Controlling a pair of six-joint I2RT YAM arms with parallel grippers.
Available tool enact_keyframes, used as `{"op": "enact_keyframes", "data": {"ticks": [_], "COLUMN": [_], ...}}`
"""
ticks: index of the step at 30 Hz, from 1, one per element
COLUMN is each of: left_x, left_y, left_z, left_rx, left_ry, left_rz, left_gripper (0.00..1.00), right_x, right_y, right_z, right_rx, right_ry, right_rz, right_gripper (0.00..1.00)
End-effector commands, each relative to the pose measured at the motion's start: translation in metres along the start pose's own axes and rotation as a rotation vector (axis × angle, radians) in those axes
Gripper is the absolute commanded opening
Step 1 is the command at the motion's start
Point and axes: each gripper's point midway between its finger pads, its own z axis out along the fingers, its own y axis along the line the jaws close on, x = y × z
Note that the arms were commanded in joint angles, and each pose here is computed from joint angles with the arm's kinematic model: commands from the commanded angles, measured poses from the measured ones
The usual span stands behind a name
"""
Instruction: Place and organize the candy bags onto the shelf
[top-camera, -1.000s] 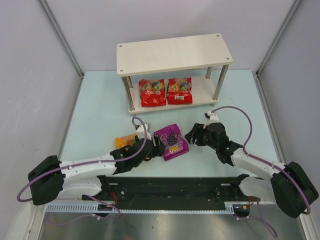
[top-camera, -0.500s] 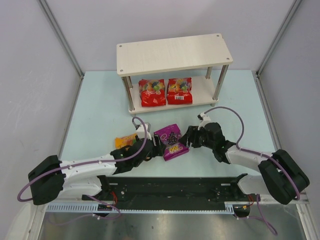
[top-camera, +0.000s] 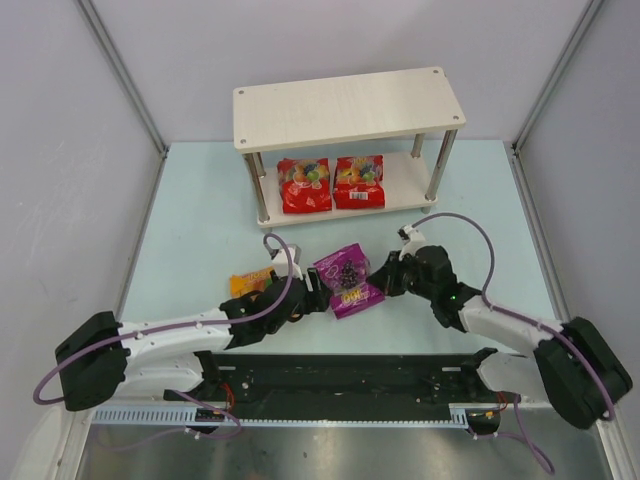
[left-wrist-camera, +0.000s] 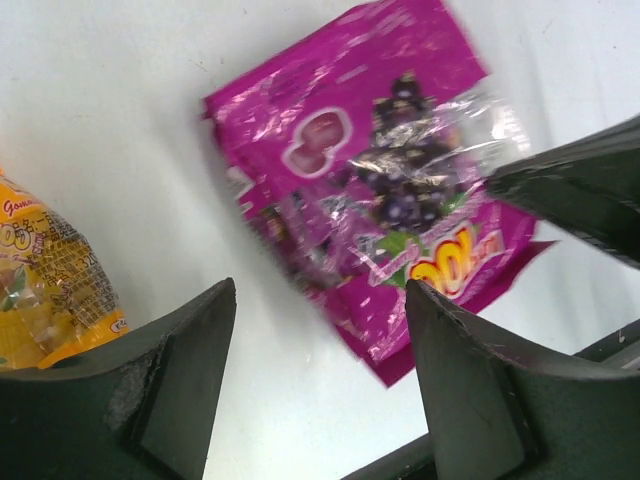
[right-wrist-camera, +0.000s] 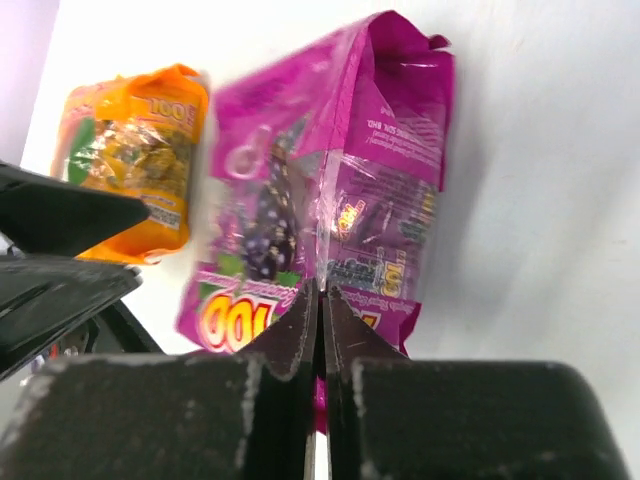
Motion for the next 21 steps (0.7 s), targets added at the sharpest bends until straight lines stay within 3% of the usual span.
{"op": "enact_keyframes", "data": {"ticks": [1,4,12,16,21], "left_x": [-0.011,-0.012,-0.015,-0.018,-0.021], "left_y": [-0.011,-0.011,-0.007,-0.005,-0.001], "left_z": [-0.004,-0.005,-0.008,-0.010,-0.012], "left_rx": [0.037,0.038,0.021,0.018,0.007], "left_ry": [-0.033,-0.036,-0.046,-0.056,-0.068], "left_rz": [-0.018,-0.018,0.001,0.002,0.007], "left_gripper": [0.74,0.74,0.74,0.74,0.75], "right_x": [-0.075,-0.100,-0.120,-0.111,-0.103], "right_y": [0.024,0.017,-0.022,-0.024,-0.014], "right_z": [-0.032,-0.052,-0.081,-0.082,-0.074], "right_rx": [0.031,0.158,0.582,0.709,0.721], "right_ry": [-0.231,-0.264,-0.181,-0.093,-0.003], "right_rz": [-0.145,-0.214,-0.290,-0.403,-0.523], "right_gripper": [0.00,0.00,0.00,0.00,0.00]}}
